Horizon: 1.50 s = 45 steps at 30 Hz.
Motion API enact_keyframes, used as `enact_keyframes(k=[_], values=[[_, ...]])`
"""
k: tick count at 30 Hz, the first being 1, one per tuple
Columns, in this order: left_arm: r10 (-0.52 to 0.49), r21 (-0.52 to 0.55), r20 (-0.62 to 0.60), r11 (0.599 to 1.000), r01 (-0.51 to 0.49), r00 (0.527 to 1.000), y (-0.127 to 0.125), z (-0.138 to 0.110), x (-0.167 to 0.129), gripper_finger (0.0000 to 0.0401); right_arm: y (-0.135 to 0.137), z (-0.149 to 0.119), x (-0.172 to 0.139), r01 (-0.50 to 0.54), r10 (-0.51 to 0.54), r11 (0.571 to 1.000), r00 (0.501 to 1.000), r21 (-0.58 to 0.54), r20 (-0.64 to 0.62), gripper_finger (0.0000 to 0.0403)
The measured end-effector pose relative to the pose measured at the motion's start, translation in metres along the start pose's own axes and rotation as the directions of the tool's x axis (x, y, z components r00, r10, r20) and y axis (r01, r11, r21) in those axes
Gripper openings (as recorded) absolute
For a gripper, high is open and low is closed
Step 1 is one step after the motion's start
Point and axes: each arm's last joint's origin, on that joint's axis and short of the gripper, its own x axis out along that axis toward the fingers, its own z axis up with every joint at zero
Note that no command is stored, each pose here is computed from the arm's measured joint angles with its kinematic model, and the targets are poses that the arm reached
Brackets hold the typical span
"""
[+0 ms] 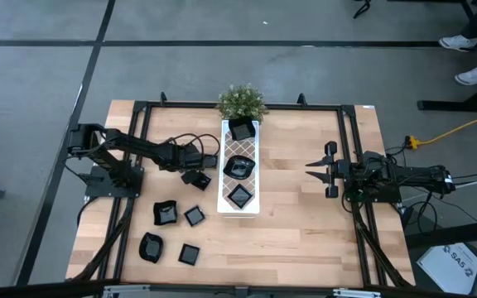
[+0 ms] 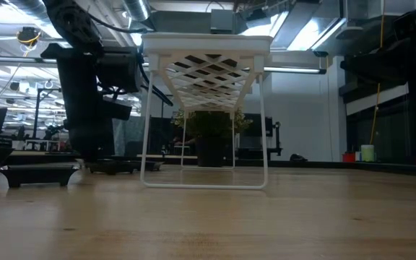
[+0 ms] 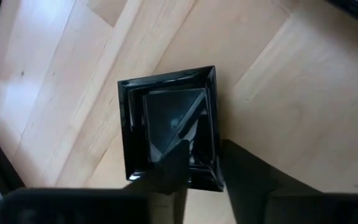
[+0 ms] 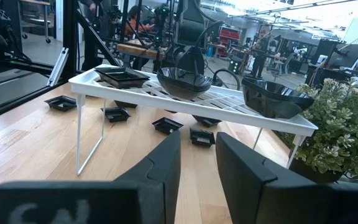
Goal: Pick & Place Mini shaped plates
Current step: Stack the square plate on top of the square plate on the shelf
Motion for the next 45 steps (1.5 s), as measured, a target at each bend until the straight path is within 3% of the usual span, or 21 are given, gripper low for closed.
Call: enact_keyframes(k=[8,16,25,36,45], values=[[0.009,0.001,0.003,1.0,-0.009,1.0,0.0,0.0,0.0,0.0007,0.0,0.0,0.0,0.0,0.0,1.0,1.0,0.0,0.0,0.0102],[0.017,0.0,0.045,1.0,-0.017,0.999,0.001,0.001,-0.007,0.0002,0.0,0.0,0.0,0.0,0.0,1.0,1.0,0.0,0.0,0.0102],[-0.028,-0.027,0.218,0.999,0.035,0.975,0.006,0.01,-0.045,0.0002,0.0,0.0,0.0,0.0,0.0,1.0,1.0,0.0,-0.001,0.0102],[-0.035,-0.043,0.453,0.997,0.061,0.891,0.018,0.005,-0.097,0.0002,0.0,0.0,0.0,0.0,0.0,1.0,1.0,0.0,0.0,0.0102],[0.001,-0.023,0.624,1.0,0.017,0.781,0.021,0.006,-0.132,0.0002,0.0,0.0,0.0,0.0,0.0,1.0,1.0,0.0,0.0,0.0102]])
